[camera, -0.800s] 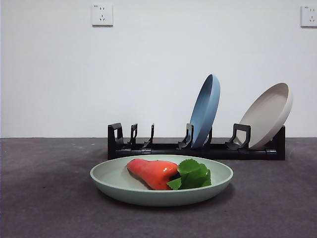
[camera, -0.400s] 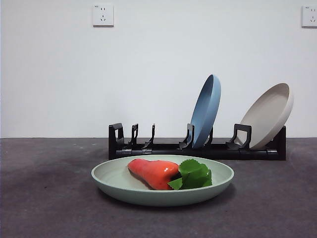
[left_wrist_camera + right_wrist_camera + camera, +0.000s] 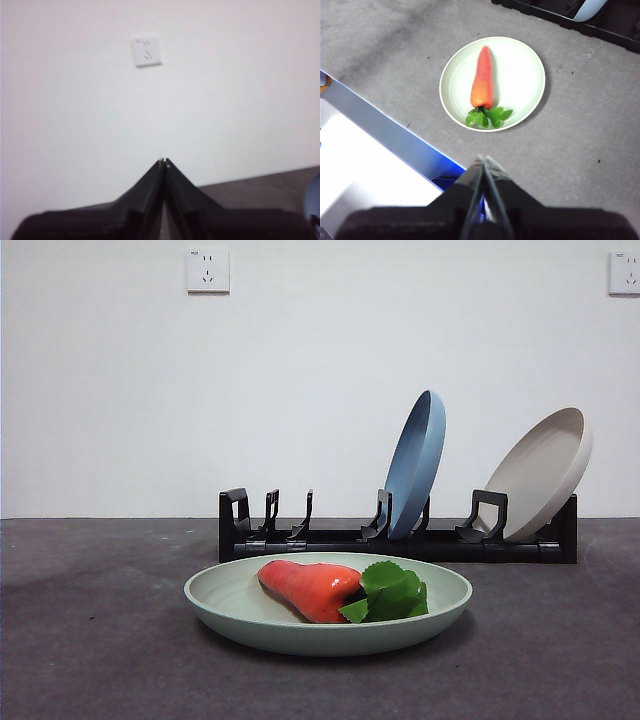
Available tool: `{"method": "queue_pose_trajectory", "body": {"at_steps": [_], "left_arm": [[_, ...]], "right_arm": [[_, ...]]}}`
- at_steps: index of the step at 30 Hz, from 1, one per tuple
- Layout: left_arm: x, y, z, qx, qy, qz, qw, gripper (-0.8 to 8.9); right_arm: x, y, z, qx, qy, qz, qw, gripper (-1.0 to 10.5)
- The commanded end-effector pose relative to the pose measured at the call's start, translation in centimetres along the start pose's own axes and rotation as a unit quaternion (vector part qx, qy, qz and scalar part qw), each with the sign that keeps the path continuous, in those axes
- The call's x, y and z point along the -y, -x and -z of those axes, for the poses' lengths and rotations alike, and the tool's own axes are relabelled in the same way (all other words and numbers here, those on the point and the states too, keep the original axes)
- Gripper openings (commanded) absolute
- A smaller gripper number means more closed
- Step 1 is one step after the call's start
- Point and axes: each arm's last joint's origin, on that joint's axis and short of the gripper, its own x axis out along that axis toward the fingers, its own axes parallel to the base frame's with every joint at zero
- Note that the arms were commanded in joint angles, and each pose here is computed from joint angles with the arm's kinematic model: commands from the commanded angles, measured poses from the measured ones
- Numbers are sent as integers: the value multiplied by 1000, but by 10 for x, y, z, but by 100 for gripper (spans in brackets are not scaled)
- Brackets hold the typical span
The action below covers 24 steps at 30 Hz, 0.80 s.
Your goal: Take the green plate from the plate rack,put the plate on the table,take the carrot from the table,put the carrot in the plate
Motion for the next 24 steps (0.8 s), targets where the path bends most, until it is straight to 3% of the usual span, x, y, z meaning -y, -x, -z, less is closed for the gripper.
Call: {"method": "queue_pose_trajectory", "body": {"at_steps": [1,16,24], "left_arm": [[0,1,38,-17,-17,-15,1000,-3],[-2,36,186,-114,-17,-82,990,-3],[2,44,228,-155,16,-84,984,-3]], "right_arm": [[0,-1,0,0,-4,-1,1000,3],[0,0,1,0,-4,-1,1000,3],[0,-1,1,-1,-4,-1,1000,3]]}}
